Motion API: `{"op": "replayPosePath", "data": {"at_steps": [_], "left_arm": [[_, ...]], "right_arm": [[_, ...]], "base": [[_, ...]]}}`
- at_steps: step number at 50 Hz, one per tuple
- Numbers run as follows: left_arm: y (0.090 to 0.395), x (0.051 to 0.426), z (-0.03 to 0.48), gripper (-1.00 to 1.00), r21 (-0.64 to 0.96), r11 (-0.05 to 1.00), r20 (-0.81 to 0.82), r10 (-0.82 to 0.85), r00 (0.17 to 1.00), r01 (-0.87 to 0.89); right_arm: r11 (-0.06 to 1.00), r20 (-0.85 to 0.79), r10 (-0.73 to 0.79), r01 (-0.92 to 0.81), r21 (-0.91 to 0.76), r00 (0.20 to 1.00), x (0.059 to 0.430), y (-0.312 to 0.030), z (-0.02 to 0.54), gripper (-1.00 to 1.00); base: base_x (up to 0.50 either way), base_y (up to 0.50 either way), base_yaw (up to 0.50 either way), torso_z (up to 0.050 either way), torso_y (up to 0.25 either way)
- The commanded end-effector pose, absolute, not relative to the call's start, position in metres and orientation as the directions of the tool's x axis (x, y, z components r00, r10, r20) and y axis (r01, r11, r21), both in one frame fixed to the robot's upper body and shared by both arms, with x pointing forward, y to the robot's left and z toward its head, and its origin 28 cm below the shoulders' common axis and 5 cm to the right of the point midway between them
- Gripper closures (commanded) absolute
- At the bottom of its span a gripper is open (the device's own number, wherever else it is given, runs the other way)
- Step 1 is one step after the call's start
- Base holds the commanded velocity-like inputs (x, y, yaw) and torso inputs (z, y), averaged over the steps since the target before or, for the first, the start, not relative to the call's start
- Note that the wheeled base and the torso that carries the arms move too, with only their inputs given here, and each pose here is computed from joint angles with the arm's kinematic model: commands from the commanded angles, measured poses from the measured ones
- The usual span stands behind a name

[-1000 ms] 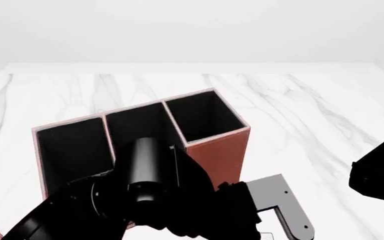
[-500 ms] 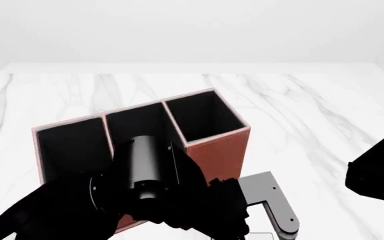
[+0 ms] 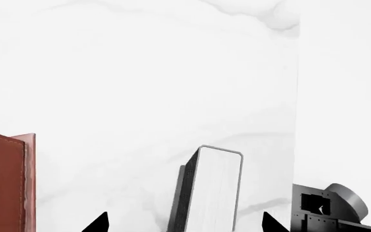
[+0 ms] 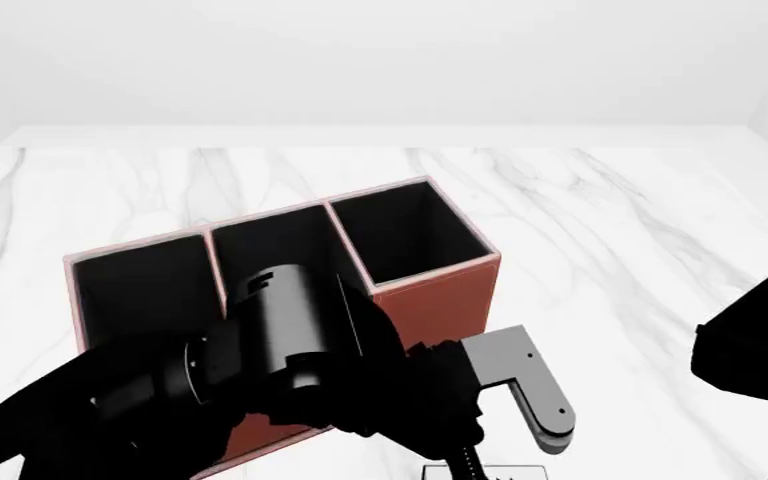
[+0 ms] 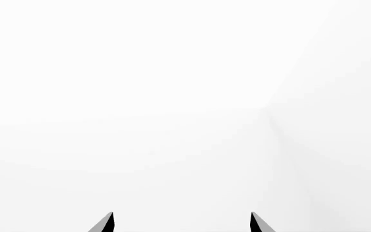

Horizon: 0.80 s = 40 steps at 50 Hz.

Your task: Pick up the book and place it in the back compartment of the caddy.

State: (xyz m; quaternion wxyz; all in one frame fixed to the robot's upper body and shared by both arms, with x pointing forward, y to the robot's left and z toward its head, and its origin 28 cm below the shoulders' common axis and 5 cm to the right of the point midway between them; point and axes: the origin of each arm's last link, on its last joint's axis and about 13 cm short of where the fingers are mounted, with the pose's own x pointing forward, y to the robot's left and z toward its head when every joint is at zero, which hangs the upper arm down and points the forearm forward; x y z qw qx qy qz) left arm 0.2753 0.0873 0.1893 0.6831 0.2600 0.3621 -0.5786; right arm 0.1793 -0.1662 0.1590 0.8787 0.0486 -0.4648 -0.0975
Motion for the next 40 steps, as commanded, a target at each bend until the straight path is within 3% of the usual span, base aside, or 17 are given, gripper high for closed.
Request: {"op": "replayPosePath", "data": {"at_steps": [1, 40], "left_arm": [[0.082, 0.28, 0.193, -1.0, -0.084, 0.179, -0.771, -0.634, 0.049, 0.98], [0.077, 0.28, 0.172, -1.0, -0.11, 0.161, -0.771, -0.637, 0.018, 0.981]], "right_arm": [[0.977, 0.811, -0.214, 0.14, 0.164, 0.544, 0.179, -0.167, 0.158, -1.0], [0.977, 0.809, -0.21, 0.136, 0.162, 0.549, 0.179, -0.167, 0.157, -1.0]], "base": [[0.0, 0.0, 0.0, 0.0, 0.0], [0.0, 0.0, 0.0, 0.0, 0.0]]}}
